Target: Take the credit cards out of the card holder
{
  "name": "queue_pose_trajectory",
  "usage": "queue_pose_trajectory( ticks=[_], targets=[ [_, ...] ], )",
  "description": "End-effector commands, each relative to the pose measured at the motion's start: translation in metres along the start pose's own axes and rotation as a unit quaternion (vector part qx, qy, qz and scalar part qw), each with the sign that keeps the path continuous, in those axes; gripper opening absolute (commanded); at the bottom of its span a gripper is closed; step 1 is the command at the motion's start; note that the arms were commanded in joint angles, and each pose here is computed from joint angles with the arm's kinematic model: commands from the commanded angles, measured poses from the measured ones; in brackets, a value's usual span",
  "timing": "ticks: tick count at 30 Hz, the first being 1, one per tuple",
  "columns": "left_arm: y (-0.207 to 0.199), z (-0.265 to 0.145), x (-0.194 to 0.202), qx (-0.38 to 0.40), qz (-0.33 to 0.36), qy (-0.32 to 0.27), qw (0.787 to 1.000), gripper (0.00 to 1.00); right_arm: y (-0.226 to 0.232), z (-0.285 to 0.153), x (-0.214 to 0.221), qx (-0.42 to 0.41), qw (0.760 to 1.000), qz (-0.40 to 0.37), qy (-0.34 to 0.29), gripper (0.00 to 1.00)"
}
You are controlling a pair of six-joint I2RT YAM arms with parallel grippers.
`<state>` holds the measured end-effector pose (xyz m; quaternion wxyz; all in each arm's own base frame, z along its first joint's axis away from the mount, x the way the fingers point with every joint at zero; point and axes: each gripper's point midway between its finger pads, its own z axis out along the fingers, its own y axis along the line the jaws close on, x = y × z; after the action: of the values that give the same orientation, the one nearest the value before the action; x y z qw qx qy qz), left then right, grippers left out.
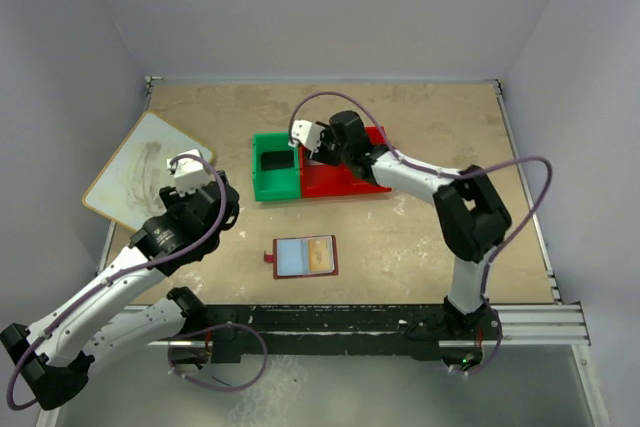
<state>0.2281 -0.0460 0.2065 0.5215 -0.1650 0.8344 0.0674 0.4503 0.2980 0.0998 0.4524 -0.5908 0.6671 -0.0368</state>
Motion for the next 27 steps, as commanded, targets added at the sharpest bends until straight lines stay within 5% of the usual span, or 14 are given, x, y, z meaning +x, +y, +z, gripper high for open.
queue_pose_trajectory(
  ticks=[1, 5, 9, 11, 18, 27],
  targets=[
    [-0.003, -0.001, -0.010, 0.004, -0.010, -0.012, 1.000, 0.76, -0.058, -0.077, -0.069, 0.107, 0.980, 0.089, -0.143, 0.49],
    [-0.007, 0.001, -0.006, 0.008, -0.002, -0.005, 1.000, 0.76, -0.053, -0.125, -0.074, 0.118, 0.937, 0.265, -0.193, 0.51],
    [-0.017, 0.003, 0.000, 0.028, 0.012, 0.011, 0.999, 0.76, 0.010, -0.138, -0.051, 0.031, 0.877, 0.453, -0.159, 0.49],
    [-0.027, 0.005, 0.008, 0.049, 0.026, 0.026, 0.998, 0.76, 0.047, -0.143, -0.036, -0.014, 0.851, 0.507, -0.134, 0.47],
    [-0.088, 0.009, 0.054, 0.159, 0.062, 0.121, 0.978, 0.76, 0.141, -0.186, -0.044, -0.150, 0.724, 0.646, -0.193, 0.41],
    [-0.167, 0.018, 0.124, 0.252, 0.086, 0.200, 0.943, 0.76, 0.260, -0.184, -0.052, -0.205, 0.698, 0.680, -0.092, 0.39]
  ],
)
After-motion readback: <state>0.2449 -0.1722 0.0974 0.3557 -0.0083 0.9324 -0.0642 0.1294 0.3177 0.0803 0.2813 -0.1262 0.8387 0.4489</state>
